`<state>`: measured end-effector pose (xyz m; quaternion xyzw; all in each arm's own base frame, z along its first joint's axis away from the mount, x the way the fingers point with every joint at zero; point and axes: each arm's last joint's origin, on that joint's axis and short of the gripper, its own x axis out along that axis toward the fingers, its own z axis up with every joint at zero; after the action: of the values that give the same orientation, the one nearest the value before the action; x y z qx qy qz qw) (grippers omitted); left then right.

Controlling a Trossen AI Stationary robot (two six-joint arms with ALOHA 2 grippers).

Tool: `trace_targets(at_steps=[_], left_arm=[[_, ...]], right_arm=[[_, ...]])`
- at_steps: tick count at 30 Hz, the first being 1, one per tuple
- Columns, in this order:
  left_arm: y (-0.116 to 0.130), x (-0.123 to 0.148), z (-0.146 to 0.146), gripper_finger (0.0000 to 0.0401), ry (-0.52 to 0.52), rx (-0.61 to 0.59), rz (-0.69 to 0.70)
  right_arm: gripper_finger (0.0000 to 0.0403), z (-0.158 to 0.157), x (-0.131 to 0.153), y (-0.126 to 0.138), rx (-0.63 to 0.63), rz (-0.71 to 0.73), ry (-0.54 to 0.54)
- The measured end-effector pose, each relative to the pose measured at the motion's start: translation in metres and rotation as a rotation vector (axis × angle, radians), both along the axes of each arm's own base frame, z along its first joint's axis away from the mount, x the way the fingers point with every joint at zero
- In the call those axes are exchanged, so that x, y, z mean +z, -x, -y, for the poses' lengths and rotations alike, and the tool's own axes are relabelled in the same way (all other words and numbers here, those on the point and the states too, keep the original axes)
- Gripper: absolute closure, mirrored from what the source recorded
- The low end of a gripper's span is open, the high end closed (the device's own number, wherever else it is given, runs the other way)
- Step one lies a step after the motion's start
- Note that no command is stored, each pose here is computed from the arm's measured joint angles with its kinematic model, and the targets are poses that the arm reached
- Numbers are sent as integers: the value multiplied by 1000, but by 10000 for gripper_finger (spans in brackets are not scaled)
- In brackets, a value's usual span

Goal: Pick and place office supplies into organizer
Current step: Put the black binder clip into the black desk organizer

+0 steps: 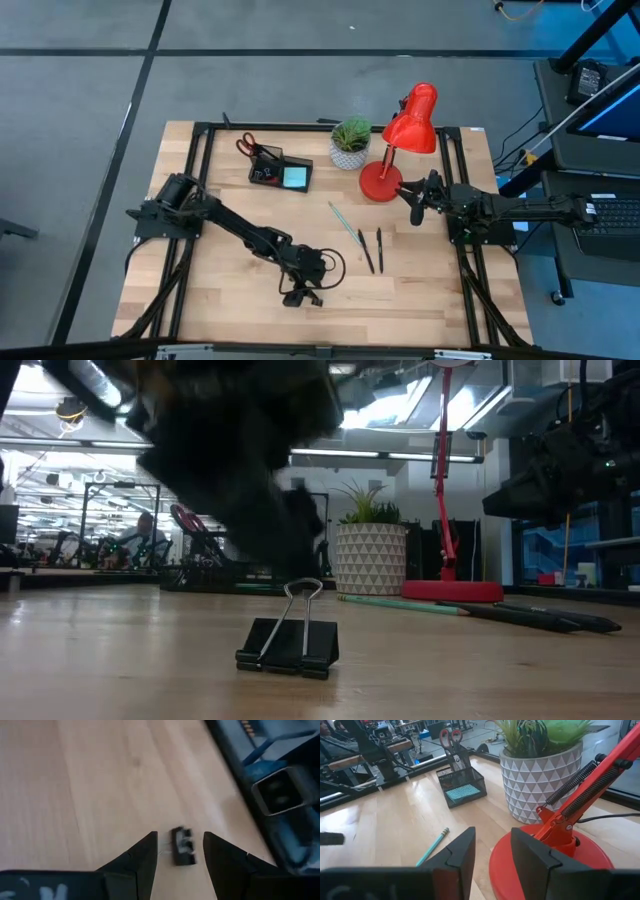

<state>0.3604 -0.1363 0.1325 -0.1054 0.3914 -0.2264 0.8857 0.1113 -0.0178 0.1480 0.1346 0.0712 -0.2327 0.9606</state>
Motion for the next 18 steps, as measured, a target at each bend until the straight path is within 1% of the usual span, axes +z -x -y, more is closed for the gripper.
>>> trace_targets(at_steps=[3,6,13,18], left_arm=[[-1,-14,0,248,-13,13,-36],[-4,-21,2,249,7,-2,-22],[-5,-19,5,254,49,-42,6],[-7,-17,6,264,54,-44,28]], right_arm=[[276,0,0,0,0,-1,0],[276,0,0,0,0,-1,1],[276,0,0,0,1,-2,2],[276,0,0,0,1,-2,2]])
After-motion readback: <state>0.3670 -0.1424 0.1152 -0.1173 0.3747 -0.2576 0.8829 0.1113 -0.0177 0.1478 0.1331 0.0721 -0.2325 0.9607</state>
